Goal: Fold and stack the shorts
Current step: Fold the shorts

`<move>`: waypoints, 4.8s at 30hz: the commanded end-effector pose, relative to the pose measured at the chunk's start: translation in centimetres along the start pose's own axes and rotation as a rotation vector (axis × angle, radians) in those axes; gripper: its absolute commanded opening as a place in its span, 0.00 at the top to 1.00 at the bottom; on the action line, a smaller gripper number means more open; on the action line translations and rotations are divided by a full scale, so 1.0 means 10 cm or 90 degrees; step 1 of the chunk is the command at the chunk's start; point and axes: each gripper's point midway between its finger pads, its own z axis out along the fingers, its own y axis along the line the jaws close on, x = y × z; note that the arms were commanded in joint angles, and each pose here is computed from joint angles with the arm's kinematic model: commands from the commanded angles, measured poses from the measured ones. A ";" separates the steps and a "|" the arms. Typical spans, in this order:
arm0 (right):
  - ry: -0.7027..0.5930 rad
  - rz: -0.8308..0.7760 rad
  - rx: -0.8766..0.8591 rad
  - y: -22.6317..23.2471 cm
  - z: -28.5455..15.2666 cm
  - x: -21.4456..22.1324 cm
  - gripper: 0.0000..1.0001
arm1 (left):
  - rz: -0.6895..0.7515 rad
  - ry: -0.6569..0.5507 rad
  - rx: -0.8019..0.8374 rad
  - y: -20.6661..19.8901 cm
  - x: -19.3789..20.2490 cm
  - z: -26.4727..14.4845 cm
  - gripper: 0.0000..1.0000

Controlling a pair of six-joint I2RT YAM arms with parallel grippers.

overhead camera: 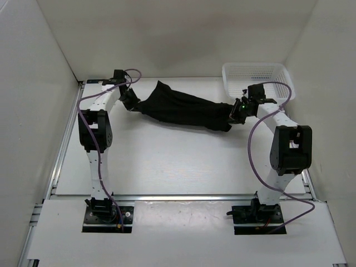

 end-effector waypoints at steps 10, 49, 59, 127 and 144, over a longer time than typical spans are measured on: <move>0.009 -0.050 0.119 -0.37 -0.63 0.53 1.00 | 0.033 -0.033 0.013 0.10 0.35 -0.69 0.89; 0.058 0.165 0.006 -0.51 -0.35 1.32 0.30 | 0.008 0.056 -0.043 0.51 0.68 -0.12 0.90; 0.109 -0.005 0.047 -0.36 -0.13 0.95 0.55 | -0.068 -0.061 -0.096 1.04 0.48 -0.79 0.90; -0.046 -0.207 0.178 0.23 -0.79 0.55 0.72 | 0.264 -0.141 -0.074 -0.71 0.41 -1.34 0.90; -0.063 -0.170 0.202 -0.11 -0.97 0.58 0.50 | 0.521 0.090 -0.086 -1.53 2.87 -0.62 0.11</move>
